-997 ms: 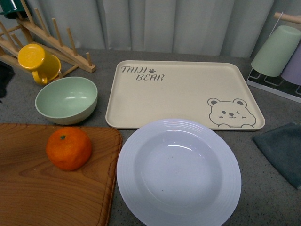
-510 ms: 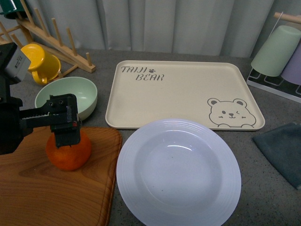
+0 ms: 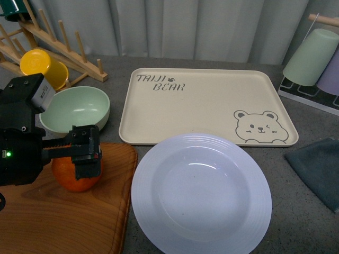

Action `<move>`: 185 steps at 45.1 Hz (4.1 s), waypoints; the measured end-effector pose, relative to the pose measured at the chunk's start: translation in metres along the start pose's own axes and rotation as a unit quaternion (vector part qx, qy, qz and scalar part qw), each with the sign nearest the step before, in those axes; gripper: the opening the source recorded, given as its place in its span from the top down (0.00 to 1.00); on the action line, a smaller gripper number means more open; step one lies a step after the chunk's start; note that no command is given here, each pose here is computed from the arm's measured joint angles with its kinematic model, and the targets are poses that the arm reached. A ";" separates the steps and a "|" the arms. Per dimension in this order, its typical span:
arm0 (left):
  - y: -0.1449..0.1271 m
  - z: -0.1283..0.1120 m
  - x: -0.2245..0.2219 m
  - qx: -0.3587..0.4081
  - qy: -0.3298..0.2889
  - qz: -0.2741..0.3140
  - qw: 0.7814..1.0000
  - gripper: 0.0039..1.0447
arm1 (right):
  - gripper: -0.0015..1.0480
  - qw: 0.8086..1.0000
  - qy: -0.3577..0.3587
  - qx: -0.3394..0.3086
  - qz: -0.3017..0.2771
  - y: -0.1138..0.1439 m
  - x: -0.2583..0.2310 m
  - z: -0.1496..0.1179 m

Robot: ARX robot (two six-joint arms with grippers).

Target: Place orange and plate with both arms

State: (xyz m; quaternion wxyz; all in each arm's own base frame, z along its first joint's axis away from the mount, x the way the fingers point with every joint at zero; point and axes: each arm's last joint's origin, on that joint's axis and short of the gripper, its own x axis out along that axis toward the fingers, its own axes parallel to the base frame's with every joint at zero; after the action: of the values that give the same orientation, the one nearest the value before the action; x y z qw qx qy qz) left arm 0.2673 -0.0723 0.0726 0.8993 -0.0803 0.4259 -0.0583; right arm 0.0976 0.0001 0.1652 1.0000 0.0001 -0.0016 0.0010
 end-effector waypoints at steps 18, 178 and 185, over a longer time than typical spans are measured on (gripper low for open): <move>0.000 0.000 0.004 -0.006 0.006 -0.012 1.000 0.33 | 0.09 1.000 0.000 0.000 0.000 0.000 0.000 0.000; 0.046 -0.037 -0.173 0.078 -0.433 0.055 0.897 0.96 | 0.09 1.000 0.000 0.000 0.000 0.000 0.000 0.000; 0.046 -0.041 -0.178 0.078 -0.435 0.055 0.895 0.96 | 0.09 1.000 0.000 0.000 0.000 0.000 0.000 0.000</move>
State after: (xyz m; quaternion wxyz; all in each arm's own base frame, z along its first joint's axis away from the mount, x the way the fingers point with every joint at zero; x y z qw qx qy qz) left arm 0.1253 -0.0003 0.1728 0.9999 -0.0037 -0.0098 -0.0008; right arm 0.0976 0.0001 0.1653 1.0000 0.0001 -0.0016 0.0010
